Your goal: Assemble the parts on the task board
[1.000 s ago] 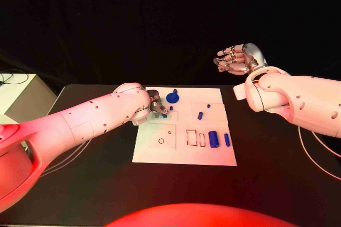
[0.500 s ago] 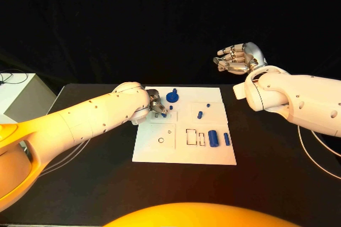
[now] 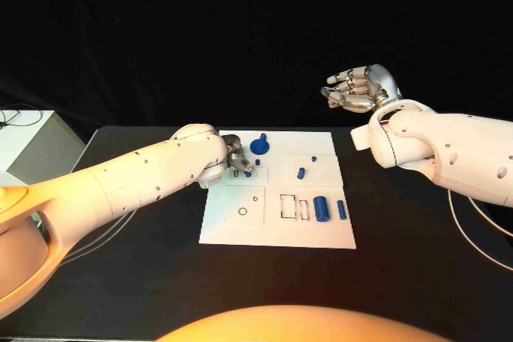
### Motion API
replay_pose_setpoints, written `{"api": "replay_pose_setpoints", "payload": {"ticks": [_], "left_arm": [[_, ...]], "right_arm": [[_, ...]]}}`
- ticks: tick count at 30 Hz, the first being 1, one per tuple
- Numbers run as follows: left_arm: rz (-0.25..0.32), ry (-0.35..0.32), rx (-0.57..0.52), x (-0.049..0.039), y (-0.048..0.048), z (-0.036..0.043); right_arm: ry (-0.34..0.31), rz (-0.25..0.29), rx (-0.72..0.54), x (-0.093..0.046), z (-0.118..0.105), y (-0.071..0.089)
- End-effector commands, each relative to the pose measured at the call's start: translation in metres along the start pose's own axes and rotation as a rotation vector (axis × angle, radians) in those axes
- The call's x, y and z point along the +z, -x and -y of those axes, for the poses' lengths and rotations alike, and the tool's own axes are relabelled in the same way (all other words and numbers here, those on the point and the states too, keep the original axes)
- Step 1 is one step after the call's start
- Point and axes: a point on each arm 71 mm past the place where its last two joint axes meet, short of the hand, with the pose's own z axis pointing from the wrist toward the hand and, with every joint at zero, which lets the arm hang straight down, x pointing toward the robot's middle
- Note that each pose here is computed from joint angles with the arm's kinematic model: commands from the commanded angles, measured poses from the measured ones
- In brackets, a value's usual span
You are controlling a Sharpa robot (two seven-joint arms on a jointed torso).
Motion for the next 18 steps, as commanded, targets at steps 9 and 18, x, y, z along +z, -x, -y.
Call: {"api": "replay_pose_setpoints", "payload": {"ticks": [9,18], "left_arm": [[-0.016,-0.005,0.013,-0.0001,-0.0016,0.0017],[-0.028,0.004,0.021,0.0004,-0.0013,-0.0014]], "right_arm": [[0.022,-0.011,-0.010,-0.0003,-0.0003,-0.0024],[0.020,-0.011,-0.011,-0.0004,0.0004,-0.0021]]}}
